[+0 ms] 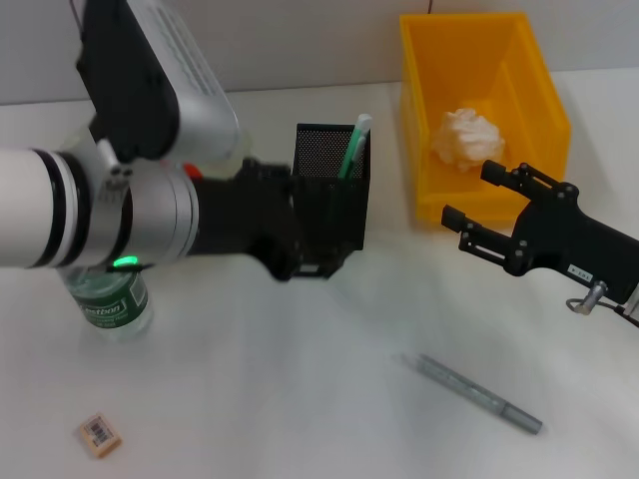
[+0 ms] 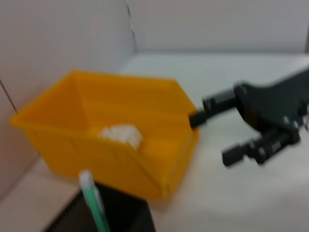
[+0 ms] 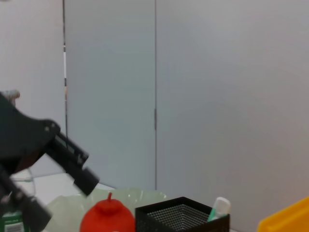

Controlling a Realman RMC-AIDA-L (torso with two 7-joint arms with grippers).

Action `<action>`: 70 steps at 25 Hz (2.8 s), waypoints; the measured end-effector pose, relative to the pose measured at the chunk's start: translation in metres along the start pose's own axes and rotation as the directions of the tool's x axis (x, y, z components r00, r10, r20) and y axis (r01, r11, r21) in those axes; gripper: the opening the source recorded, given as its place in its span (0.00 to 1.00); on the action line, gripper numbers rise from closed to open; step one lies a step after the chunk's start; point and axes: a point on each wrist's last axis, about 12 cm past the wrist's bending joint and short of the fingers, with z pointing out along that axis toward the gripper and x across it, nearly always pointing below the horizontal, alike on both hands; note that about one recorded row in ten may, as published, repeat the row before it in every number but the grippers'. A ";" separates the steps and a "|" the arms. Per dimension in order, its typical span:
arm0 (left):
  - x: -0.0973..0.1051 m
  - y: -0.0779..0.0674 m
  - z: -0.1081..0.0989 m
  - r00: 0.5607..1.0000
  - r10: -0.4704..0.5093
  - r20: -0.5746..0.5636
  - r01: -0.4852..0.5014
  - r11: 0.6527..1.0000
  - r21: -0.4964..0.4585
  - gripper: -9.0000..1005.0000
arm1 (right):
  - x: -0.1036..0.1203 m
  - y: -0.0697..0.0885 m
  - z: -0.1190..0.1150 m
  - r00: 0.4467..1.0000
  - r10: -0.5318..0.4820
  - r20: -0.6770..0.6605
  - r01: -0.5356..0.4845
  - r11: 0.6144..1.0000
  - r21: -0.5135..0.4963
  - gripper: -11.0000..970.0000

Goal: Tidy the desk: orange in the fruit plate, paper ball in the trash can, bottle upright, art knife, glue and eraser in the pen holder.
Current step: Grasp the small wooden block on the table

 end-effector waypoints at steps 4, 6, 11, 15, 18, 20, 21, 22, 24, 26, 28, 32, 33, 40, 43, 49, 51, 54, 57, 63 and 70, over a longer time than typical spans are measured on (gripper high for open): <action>0.002 -0.009 -0.001 0.997 -0.003 -0.076 0.005 1.000 0.028 0.72 | -0.001 0.005 -0.001 1.000 -0.011 0.008 0.011 0.999 -0.044 0.79; 0.003 -0.013 -0.003 0.994 -0.010 -0.113 0.015 0.999 0.041 0.72 | -0.002 0.006 -0.001 1.000 -0.014 0.008 0.015 0.998 -0.057 0.79; 0.011 -0.015 -0.009 0.976 -0.047 -0.214 0.055 0.998 0.032 0.72 | -0.001 0.015 -0.010 1.000 -0.007 -0.026 0.003 0.987 -0.163 0.79; 0.017 -0.017 -0.013 0.958 -0.062 -0.281 0.072 0.997 0.027 0.72 | 0.000 0.020 -0.017 0.995 -0.014 -0.096 -0.010 0.968 -0.251 0.79; 0.022 -0.019 -0.017 0.943 -0.070 -0.325 0.083 0.996 0.026 0.72 | -0.008 0.025 -0.029 0.993 -0.018 -0.118 -0.021 0.947 -0.321 0.79; 0.024 -0.020 -0.019 0.931 -0.071 -0.358 0.085 0.996 0.022 0.72 | -0.011 0.025 -0.031 0.992 -0.017 -0.124 -0.026 0.941 -0.336 0.79; 0.024 -0.022 -0.021 0.920 -0.063 -0.386 0.077 0.997 0.021 0.72 | -0.017 0.025 -0.035 0.990 -0.019 -0.137 -0.031 0.934 -0.356 0.79; 0.024 -0.022 -0.021 0.920 -0.063 -0.386 0.077 0.997 0.021 0.72 | -0.017 0.025 -0.035 0.990 -0.019 -0.137 -0.031 0.934 -0.356 0.79; 0.024 -0.024 -0.022 0.914 -0.051 -0.403 0.065 0.998 0.022 0.72 | -0.023 0.025 -0.037 0.988 -0.032 -0.150 -0.025 0.930 -0.368 0.79; 0.026 -0.028 -0.024 0.896 -0.029 -0.444 0.039 0.999 0.014 0.72 | -0.025 0.025 -0.038 0.986 -0.035 -0.163 -0.029 0.927 -0.373 0.79; 0.029 -0.029 -0.026 0.877 -0.032 -0.480 0.038 0.999 0.003 0.72 | -0.025 0.025 -0.037 0.986 -0.031 -0.165 -0.034 0.927 -0.374 0.79; 0.033 -0.031 -0.027 0.850 -0.044 -0.525 0.051 0.999 -0.001 0.72 | -0.025 0.025 -0.036 0.986 -0.027 -0.165 -0.038 0.926 -0.377 0.79; 0.036 -0.033 -0.028 0.832 -0.045 -0.553 0.053 0.999 -0.001 0.72 | -0.024 0.026 -0.036 0.986 -0.026 -0.166 -0.039 0.925 -0.377 0.79; 0.037 -0.034 -0.032 0.788 -0.059 -0.612 0.075 0.997 -0.001 0.72 | -0.025 0.026 -0.033 0.986 -0.031 -0.163 -0.036 0.921 -0.387 0.79; 0.035 -0.033 -0.034 0.760 -0.068 -0.647 0.093 0.996 0.005 0.71 | -0.025 0.027 -0.032 0.986 -0.031 -0.162 -0.035 0.920 -0.390 0.79; 0.033 -0.030 -0.033 0.720 -0.062 -0.692 0.100 0.995 0.015 0.71 | -0.023 0.027 -0.029 0.987 -0.027 -0.160 -0.039 0.917 -0.396 0.79; 0.032 -0.027 -0.030 0.696 -0.056 -0.716 0.101 0.995 0.021 0.71 | -0.022 0.028 -0.029 0.986 -0.034 -0.162 -0.034 0.916 -0.399 0.79; 0.033 -0.025 -0.027 0.685 -0.055 -0.726 0.104 0.994 0.023 0.71 | -0.022 0.028 -0.029 0.986 -0.037 -0.165 -0.033 0.916 -0.400 0.79; 0.034 -0.025 -0.027 0.682 -0.055 -0.729 0.106 0.994 0.023 0.71 | -0.022 0.027 -0.028 0.986 -0.039 -0.165 -0.031 0.916 -0.401 0.79; 0.038 -0.022 -0.023 0.674 -0.060 -0.736 0.112 0.994 0.021 0.71 | -0.023 0.026 -0.025 0.986 -0.042 -0.161 -0.027 0.914 -0.405 0.79; 0.049 -0.016 -0.019 0.652 -0.083 -0.754 0.115 0.993 -0.010 0.71 | -0.023 0.027 -0.022 0.986 -0.036 -0.160 -0.034 0.912 -0.410 0.79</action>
